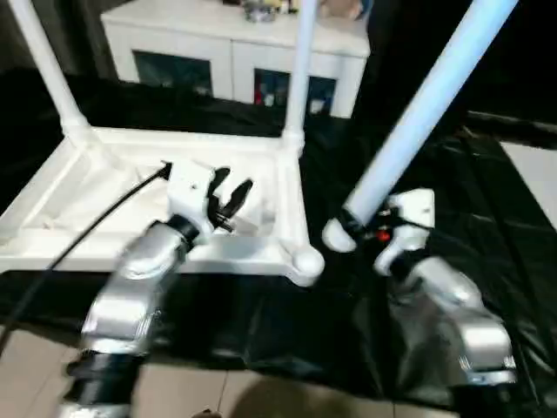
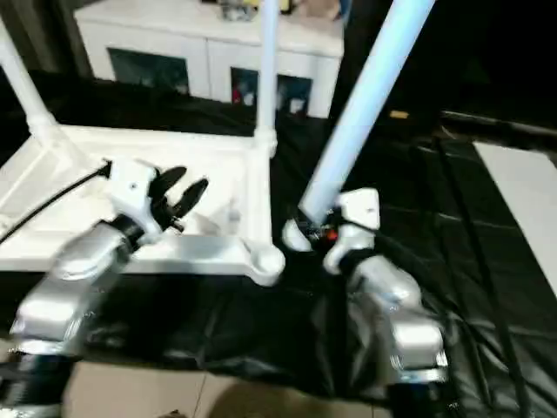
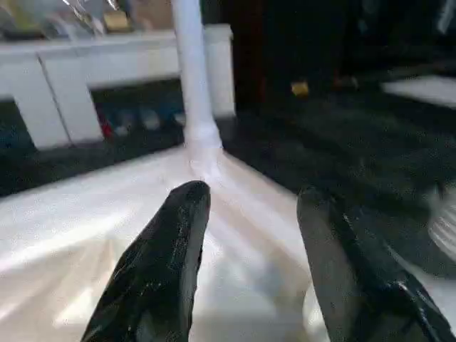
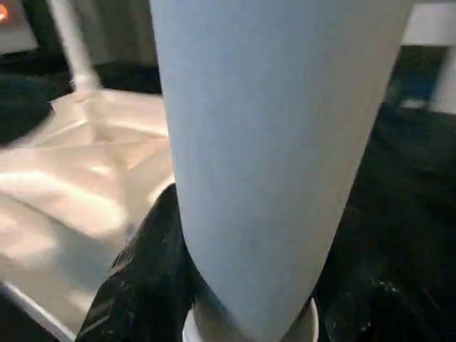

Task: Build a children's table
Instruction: Insert table leg to table base

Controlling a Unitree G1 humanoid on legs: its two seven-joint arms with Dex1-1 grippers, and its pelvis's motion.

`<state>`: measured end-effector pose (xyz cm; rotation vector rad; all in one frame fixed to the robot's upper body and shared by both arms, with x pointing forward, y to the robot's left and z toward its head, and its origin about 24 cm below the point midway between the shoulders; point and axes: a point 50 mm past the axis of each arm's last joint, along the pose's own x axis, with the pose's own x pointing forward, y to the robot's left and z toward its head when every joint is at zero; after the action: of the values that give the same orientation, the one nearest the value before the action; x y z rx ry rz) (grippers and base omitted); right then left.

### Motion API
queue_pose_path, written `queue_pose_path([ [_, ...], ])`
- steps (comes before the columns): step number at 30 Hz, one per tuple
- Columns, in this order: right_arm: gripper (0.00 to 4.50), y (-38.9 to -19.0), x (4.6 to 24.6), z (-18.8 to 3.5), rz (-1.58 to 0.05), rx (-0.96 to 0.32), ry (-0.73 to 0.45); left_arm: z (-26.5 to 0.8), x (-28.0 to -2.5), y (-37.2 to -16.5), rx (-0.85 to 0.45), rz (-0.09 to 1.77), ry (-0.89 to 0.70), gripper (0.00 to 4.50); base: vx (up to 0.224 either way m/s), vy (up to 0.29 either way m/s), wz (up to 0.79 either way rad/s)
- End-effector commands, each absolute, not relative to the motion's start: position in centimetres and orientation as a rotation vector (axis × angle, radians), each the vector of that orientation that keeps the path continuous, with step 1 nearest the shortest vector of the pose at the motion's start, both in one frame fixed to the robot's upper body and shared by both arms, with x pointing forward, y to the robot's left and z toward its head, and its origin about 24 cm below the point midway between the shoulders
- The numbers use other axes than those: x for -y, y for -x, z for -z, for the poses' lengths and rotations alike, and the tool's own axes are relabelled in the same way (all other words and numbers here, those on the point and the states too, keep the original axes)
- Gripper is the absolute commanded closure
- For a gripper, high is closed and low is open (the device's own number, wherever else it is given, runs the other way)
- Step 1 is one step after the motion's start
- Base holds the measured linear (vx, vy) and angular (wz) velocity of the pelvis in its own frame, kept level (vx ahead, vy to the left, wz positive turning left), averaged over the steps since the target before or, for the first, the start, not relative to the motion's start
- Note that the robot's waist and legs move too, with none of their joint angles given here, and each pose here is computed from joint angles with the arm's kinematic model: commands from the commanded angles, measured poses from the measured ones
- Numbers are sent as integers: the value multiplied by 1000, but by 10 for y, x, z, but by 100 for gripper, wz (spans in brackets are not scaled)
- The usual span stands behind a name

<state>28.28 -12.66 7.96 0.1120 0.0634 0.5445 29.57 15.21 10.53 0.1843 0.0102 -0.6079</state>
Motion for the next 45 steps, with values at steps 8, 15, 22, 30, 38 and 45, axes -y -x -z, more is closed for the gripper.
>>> queue_pose_path([
  [8, 262, -287, 145, -88, -571, -44, -57, -84, -137, -286, -195, 1046, -380, 217, -32, 14, 1],
  [15, 262, -286, 148, -90, -657, -67, -16, -75, -142, -310, -322, 1157, -524, 217, -71, -27, 0],
  [22, 262, -286, 148, -91, -679, -66, -1, -79, -133, -333, -352, 1183, -528, 183, 0, 0, 0],
  [30, 262, -284, 146, -88, -701, -78, 9, -67, -139, -339, -461, 1239, -634, 157, 0, 0, 0],
  [38, 262, -284, 146, -89, -706, -72, 9, -75, -146, -347, -449, 1222, -598, 226, 0, 0, 0],
  [45, 262, -283, 145, -85, -711, -78, 5, -77, -152, -347, -458, 1256, -557, 278, 0, 0, 0],
])
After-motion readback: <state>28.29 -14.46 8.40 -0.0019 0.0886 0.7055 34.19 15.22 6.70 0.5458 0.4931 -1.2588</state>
